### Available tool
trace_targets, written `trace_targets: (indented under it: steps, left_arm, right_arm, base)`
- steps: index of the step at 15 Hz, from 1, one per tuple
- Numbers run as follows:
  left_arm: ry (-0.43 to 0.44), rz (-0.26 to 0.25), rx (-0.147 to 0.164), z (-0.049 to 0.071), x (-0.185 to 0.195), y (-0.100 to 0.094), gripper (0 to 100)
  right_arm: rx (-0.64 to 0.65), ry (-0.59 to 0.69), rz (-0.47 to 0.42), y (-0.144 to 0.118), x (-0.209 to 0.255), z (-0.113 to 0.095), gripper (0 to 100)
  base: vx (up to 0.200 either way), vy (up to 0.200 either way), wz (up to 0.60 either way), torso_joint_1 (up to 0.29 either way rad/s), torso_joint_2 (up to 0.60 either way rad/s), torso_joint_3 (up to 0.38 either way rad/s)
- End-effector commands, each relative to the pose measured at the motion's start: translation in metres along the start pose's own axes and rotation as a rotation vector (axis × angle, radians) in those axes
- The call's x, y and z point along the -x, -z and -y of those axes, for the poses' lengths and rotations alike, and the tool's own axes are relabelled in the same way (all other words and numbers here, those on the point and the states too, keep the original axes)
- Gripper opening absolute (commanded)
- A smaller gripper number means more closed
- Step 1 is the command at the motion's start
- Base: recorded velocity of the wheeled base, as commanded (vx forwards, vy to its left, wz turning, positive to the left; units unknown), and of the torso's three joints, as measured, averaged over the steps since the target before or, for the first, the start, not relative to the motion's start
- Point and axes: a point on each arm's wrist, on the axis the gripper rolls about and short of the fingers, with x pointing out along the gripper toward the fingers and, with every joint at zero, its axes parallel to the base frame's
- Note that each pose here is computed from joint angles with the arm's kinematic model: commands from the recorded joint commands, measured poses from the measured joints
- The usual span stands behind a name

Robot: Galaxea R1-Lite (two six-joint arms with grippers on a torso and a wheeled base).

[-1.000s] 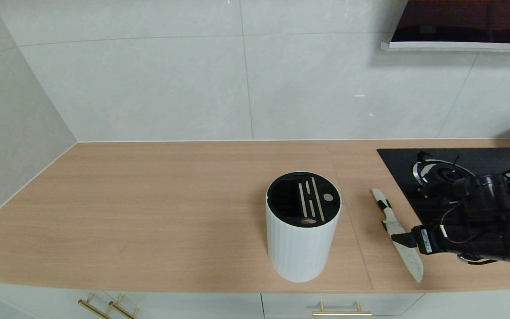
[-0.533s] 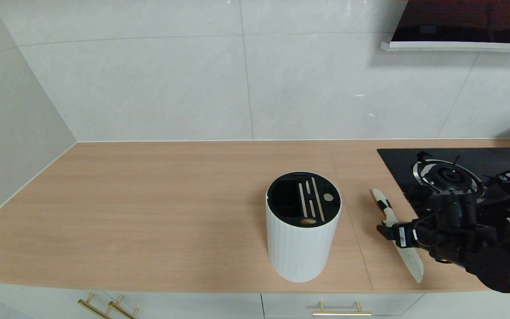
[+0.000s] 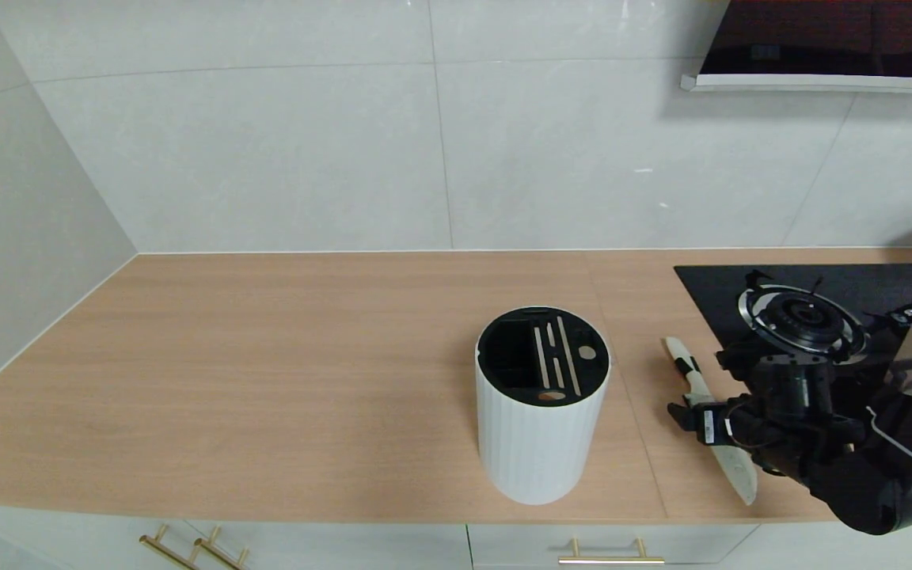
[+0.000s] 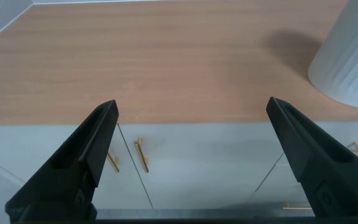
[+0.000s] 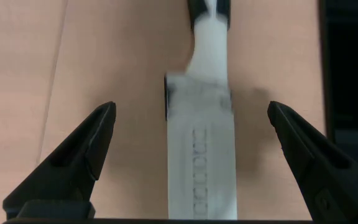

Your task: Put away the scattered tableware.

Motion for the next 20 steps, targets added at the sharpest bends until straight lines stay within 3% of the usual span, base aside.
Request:
trace_targets:
  steps: [1, 7, 13, 14, 20]
  left_arm:
    - [0.0, 0.0, 0.0, 0.0, 0.0, 0.0, 100]
    - [0.0, 0.0, 0.0, 0.0, 0.0, 0.0, 100]
    - [0.0, 0.0, -0.001, 0.0, 0.0, 0.0, 100]
    - [0.0, 0.0, 0.0, 0.0, 0.0, 0.0, 100]
    - [0.0, 0.0, 0.0, 0.0, 0.0, 0.0, 100]
  right_arm:
    - [0.001, 0.001, -0.008, 0.003, -0.003, 0.0, 100]
    - [-0.007, 0.004, 0.048, 0.009, -0.013, 0.002, 100]
    - [-0.009, 0.011, 0.048, 0.01, -0.016, 0.004, 100]
    - [-0.009, 0.011, 0.048, 0.01, -0.016, 0.004, 0]
    - [-0.006, 0.011, 0.038, 0.013, -0.018, 0.004, 0]
  base:
    - [0.0, 0.0, 0.0, 0.0, 0.0, 0.0]
    - [0.0, 0.0, 0.0, 0.0, 0.0, 0.0]
    - [0.0, 0.0, 0.0, 0.0, 0.0, 0.0]
    - [0.0, 0.0, 0.0, 0.0, 0.0, 0.0]
    - [0.0, 0.0, 0.0, 0.0, 0.0, 0.0]
